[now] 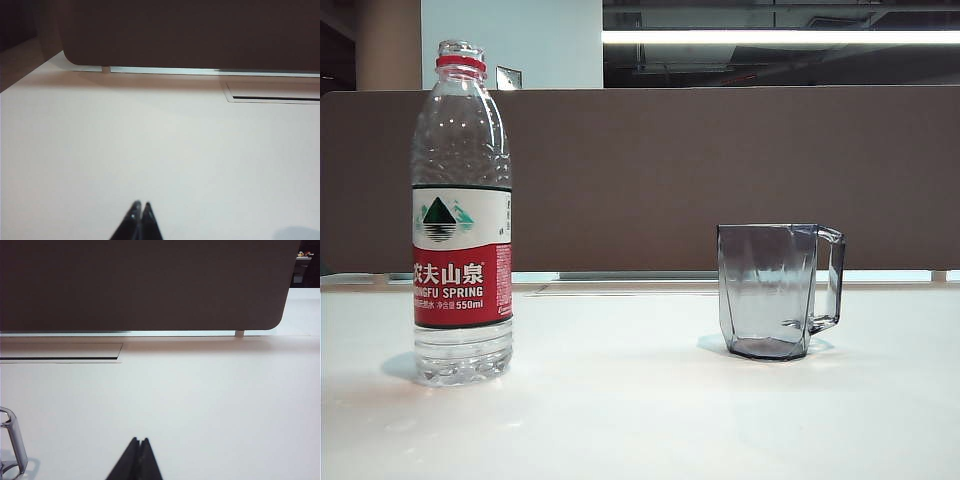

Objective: Pick up the mineral water bottle with the left hand on the table and pour water into the mug until it's half full.

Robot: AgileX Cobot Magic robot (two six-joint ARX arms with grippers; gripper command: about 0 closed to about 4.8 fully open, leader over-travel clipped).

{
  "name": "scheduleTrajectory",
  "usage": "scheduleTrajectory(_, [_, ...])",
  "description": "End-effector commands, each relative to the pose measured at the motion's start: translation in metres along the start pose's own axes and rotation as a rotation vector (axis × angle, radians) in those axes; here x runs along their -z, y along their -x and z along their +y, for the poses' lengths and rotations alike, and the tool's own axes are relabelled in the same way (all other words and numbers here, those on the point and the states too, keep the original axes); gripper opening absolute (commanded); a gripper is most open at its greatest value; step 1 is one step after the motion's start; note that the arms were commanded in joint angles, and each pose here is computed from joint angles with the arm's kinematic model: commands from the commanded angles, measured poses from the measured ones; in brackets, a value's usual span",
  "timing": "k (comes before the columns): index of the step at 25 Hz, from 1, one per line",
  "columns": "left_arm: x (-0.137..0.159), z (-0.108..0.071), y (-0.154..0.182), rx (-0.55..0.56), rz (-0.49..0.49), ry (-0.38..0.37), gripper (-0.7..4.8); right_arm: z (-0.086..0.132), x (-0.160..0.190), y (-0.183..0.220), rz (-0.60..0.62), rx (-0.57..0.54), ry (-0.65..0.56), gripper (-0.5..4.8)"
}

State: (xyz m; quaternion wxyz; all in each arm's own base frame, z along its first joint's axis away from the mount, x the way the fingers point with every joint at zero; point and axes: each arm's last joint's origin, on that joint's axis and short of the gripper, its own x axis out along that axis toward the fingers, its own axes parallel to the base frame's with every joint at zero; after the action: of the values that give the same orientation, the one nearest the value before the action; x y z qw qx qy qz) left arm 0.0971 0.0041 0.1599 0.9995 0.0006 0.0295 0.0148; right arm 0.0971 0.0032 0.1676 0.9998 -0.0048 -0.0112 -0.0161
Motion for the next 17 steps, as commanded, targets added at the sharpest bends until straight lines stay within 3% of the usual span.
scheduleTrajectory(1, [-0.003,0.0,0.0,0.0,-0.021,0.0,-0.06,0.0,0.001,0.0,-0.008,-0.006,-0.005,-0.01])
scheduleTrajectory(10, [-0.005,0.0,0.0,0.002,-0.047,0.002,-0.06,0.0,-0.002,0.0,-0.02,-0.01,-0.006,-0.01])
scheduleTrajectory(17, [-0.03,-0.001,0.004,0.034,-0.136,0.085,-0.06,-0.002,-0.053,0.01,-0.122,0.011,-0.017,-0.02])
